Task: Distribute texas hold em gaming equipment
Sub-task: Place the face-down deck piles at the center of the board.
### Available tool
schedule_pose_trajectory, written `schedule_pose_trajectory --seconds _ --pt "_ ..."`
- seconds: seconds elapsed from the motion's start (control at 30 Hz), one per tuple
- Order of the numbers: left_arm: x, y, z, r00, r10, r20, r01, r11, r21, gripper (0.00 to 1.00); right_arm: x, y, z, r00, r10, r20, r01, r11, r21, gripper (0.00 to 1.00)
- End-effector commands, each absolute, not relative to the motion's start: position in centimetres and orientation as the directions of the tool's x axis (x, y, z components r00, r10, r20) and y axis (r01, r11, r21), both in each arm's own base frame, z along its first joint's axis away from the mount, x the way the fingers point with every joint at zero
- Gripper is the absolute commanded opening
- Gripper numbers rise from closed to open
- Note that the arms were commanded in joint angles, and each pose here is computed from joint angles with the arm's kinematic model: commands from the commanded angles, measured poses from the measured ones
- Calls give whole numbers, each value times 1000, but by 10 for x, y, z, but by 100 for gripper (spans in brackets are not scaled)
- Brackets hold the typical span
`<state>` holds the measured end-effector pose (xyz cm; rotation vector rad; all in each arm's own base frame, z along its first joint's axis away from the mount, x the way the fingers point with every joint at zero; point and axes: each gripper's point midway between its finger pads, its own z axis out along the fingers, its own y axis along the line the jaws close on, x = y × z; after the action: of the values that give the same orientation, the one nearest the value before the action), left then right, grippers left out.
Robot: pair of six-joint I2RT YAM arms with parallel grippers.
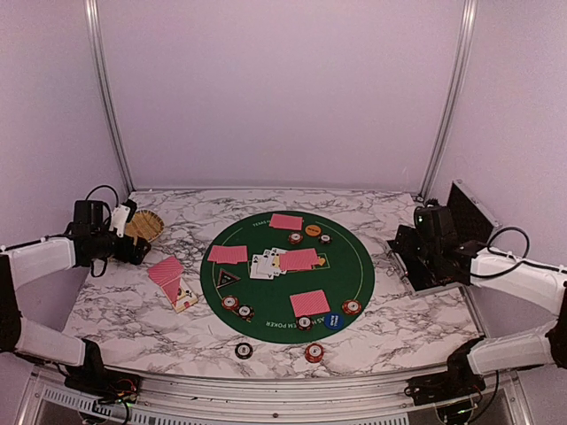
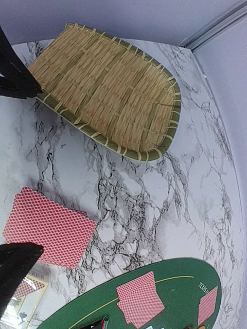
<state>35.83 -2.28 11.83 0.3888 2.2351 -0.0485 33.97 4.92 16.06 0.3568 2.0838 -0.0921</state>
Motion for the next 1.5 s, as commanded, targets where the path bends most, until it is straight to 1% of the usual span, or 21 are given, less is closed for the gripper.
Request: schedule_pose_trajectory --seconds 0.0,0.17,0.3,0.37,0.53,0.67,0.77,0.93,1.07,1.1,1.23,1.3,1.33,1.37,1.47 --pt "369 -26 137 -423 177 -889 248 966 74 99 338 7 187 -232 162 -959 460 887 39 99" --pt "368 -25 121 -391 145 -909 232 971 56 99 323 -12 185 -144 119 -982 523 852 27 99" --pt "374 -21 118 -353 122 -928 202 978 52 99 312 -21 199 -15 69 -998 516 855 51 99" --pt "377 -19 119 -330 110 -938 185 982 50 99 310 -22 203 19 21 -1000 504 863 28 99" --pt "388 -17 132 -242 64 -968 164 986 25 99 307 -37 198 44 -65 -997 533 845 -31 99" --pt "396 -19 135 -206 25 -978 166 986 -10 99 307 -35 195 80 -97 -992 487 872 -47 99" --pt "399 -17 128 -212 13 -977 151 988 -19 99 312 -31 192 98 -96 -991 452 891 -42 99" --pt "387 -13 130 -171 8 -985 131 991 -14 99 325 -22 188 112 -108 -988 376 925 -58 99" --pt "376 -11 134 -89 -3 -996 115 993 -14 99 332 -17 182 112 -124 -986 332 940 -80 99" --pt "377 -10 128 -118 1 -993 114 993 -13 99 334 -18 182 119 -122 -985 327 942 -77 99" --pt "378 -10 131 -112 -2 -994 113 993 -14 99 337 -15 178 124 -133 -983 303 949 -90 99" --pt "378 -8 130 -115 -5 -993 103 995 -17 99 335 -12 173 122 -123 -985 253 963 -89 99" --pt "379 -7 130 -117 -11 -993 93 995 -22 99 334 -7 179 160 -148 -976 225 968 -109 99" --pt "380 -5 130 -118 -15 -993 84 996 -25 99 335 -4 177 160 -165 -973 222 967 -128 99" --pt "381 -4 129 -121 -16 -993 80 996 -26 99 348 -9 167 95 -143 -985 242 963 -116 99"
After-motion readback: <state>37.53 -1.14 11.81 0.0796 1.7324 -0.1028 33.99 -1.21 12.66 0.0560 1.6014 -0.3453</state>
